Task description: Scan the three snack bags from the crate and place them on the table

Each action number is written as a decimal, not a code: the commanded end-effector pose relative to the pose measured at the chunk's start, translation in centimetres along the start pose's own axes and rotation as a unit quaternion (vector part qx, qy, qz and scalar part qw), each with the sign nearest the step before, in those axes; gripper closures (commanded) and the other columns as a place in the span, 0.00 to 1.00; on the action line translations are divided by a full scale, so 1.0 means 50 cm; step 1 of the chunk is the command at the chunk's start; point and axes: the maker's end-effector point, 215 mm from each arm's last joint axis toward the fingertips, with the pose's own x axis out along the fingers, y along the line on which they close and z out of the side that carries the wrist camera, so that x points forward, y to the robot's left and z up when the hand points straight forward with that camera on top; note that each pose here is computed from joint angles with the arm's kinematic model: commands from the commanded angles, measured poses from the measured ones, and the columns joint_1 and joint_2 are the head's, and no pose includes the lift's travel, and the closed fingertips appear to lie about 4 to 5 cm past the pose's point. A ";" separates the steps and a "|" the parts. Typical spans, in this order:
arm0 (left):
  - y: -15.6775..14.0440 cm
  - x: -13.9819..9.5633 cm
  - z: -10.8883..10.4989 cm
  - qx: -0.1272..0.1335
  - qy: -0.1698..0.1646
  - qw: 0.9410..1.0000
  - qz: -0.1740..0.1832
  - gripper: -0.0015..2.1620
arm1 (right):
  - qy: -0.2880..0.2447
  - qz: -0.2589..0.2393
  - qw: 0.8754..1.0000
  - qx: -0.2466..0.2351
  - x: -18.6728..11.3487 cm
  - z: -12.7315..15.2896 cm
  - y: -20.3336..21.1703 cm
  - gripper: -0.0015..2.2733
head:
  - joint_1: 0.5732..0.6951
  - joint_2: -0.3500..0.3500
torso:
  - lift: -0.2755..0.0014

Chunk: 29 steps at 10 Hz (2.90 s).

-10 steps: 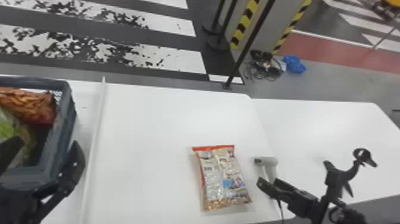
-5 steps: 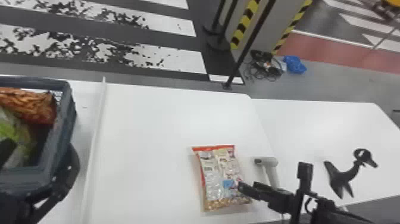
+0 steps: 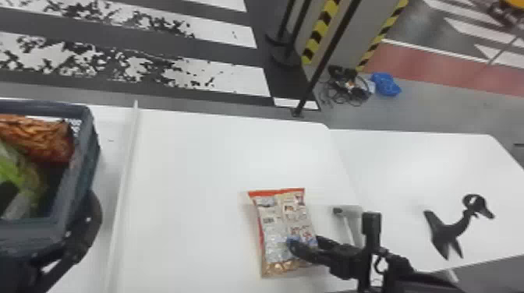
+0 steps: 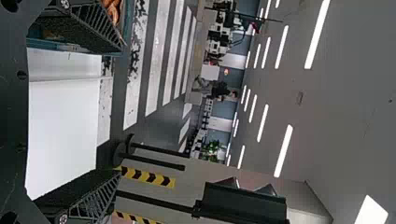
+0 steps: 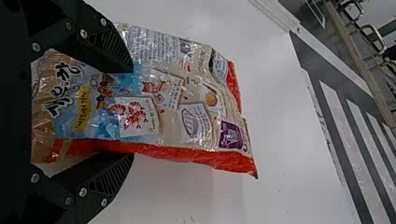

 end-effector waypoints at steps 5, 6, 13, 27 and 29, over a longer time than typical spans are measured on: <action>0.007 0.000 0.005 0.002 -0.004 1.000 0.003 0.03 | -0.031 0.020 0.999 -0.002 -0.048 0.040 0.060 0.94 | 1.00 0.05 | 0.86; 0.006 0.000 0.005 0.002 -0.004 1.000 0.002 0.03 | -0.054 0.020 0.998 0.014 -0.081 0.076 0.078 0.94 | 1.00 0.06 | 0.86; 0.001 -0.016 -0.006 0.012 0.003 1.000 0.001 0.03 | -0.247 -0.058 0.950 0.183 -0.318 0.360 -0.192 0.94 | 1.00 0.00 | 0.86; -0.025 -0.055 0.037 0.022 -0.026 0.999 -0.009 0.03 | -0.113 -0.403 0.861 0.290 -0.274 0.156 -0.590 0.02 | 1.00 0.00 | 0.86; -0.032 -0.039 0.012 0.026 -0.005 1.000 -0.007 0.03 | -0.113 -0.391 0.879 0.248 -0.293 0.172 -0.547 0.02 | 1.00 0.00 | 0.86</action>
